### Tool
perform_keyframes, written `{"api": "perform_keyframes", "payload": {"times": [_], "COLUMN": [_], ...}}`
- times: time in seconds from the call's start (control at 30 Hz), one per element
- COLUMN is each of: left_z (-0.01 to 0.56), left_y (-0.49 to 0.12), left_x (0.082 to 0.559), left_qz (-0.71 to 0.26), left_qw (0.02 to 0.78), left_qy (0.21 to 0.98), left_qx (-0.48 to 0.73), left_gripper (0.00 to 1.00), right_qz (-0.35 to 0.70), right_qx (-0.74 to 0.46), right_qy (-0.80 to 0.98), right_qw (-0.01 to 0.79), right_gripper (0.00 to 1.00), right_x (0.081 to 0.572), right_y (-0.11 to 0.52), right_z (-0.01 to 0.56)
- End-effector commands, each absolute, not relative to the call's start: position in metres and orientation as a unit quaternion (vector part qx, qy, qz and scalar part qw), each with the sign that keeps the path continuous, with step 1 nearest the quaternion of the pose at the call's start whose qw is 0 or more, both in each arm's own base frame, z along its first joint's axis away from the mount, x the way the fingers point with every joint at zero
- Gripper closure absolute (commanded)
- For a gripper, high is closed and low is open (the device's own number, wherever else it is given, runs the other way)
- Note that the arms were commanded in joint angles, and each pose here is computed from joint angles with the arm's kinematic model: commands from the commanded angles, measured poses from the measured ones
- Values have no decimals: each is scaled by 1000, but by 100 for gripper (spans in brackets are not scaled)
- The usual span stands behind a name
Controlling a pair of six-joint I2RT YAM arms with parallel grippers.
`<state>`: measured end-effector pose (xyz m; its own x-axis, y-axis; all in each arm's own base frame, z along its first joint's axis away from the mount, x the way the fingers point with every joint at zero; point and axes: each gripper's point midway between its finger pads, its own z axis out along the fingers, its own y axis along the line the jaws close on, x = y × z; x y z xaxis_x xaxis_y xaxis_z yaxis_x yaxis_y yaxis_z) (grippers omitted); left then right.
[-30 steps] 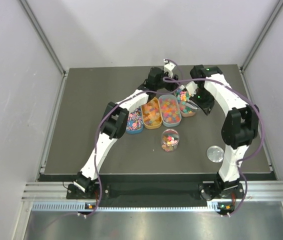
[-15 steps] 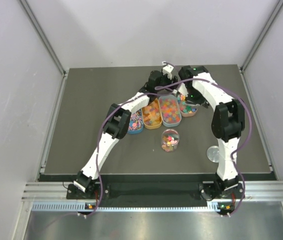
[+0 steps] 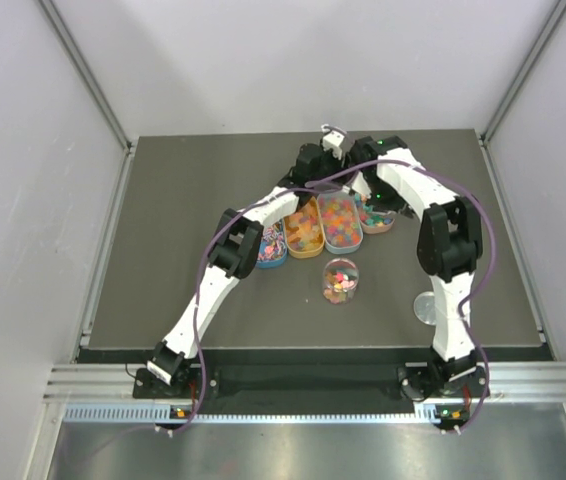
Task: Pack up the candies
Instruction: Scoop the fake candies from the storage box.
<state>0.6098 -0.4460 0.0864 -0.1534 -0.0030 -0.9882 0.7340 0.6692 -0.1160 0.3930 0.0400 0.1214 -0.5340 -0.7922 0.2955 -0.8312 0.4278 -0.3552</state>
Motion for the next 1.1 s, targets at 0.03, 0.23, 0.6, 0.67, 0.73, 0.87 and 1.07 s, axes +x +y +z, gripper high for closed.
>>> {"api": "perform_keyframes", "payload": {"times": [0.03,0.23,0.6,0.67,0.73,0.87,1.07], "left_z": [104,97,93,91,93,91,94], "left_y": [-452,-459,-468,-468,-469,-469,-470], "left_x": [611,599,581,579,578,575,572], "left_qz": [-324,-351,-383,-386,-390,-393,-398], "left_qw": [612,587,549,544,541,534,530], "left_qy": [673,675,677,680,680,683,683], "left_qx": [261,276,305,305,304,306,307], "left_gripper": [34,35,39,39,40,41,42], "right_qz": [223,187,69,57,31,-23,-44], "right_qx": [502,474,416,411,402,380,367], "right_qy": [-832,-858,-903,-906,-910,-920,-924], "right_qw": [82,59,79,87,97,98,97], "right_gripper": [100,100,100,100,100,100,100], "right_x": [379,389,358,355,350,343,327], "right_y": [48,67,100,102,107,121,122], "right_z": [127,114,79,72,64,59,72]}}
